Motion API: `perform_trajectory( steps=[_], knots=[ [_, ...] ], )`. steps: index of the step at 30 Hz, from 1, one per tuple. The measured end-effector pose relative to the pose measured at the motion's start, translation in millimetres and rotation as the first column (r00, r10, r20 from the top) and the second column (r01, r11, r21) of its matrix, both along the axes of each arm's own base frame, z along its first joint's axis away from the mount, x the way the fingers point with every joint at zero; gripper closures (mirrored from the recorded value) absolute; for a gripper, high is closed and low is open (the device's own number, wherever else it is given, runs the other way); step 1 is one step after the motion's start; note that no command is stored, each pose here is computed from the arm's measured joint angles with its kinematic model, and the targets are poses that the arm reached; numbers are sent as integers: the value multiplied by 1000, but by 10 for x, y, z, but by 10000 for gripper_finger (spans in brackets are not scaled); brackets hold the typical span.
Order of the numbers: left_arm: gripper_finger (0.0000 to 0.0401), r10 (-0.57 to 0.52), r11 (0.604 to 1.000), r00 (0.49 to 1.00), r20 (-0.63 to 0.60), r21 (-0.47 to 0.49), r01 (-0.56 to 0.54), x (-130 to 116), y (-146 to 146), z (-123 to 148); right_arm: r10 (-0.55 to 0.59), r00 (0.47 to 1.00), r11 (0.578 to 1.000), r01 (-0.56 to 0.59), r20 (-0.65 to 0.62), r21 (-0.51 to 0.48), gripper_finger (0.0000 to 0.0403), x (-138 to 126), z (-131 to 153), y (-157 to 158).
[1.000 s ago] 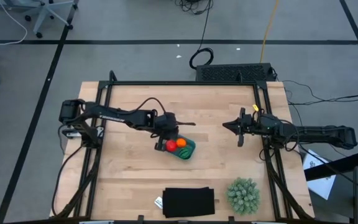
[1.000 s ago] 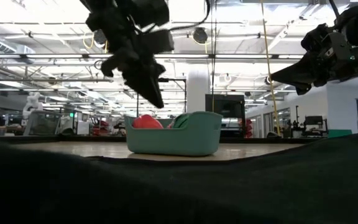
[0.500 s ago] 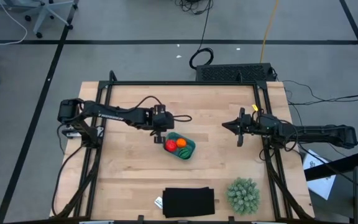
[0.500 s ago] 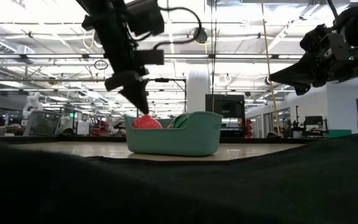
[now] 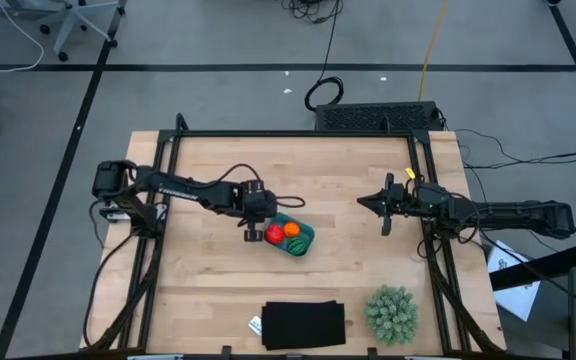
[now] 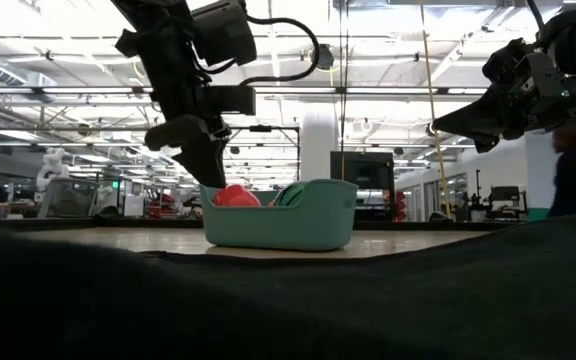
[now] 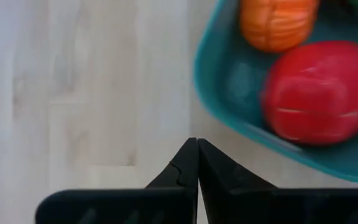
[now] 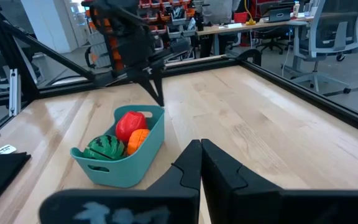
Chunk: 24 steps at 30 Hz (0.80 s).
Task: Pick and placing Produce into tupperware
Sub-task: Adjust the blue container
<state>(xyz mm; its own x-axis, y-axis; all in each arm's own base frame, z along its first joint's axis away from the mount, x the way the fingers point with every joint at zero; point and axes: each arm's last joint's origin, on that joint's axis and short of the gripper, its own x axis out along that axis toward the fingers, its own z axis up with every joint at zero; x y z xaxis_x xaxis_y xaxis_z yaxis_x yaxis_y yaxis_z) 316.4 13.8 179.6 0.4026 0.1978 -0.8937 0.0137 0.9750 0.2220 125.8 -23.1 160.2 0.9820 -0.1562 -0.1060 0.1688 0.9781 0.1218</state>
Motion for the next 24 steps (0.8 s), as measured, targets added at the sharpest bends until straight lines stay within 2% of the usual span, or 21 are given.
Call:
perform_trajectory(
  steps=[24],
  knots=[
    [400, -159, 981, 983, 91, -100, 168, 45, -574, 31, 0, 1000, 1000, 0, 6, -1, 403, 1, 6, 0]
  ],
)
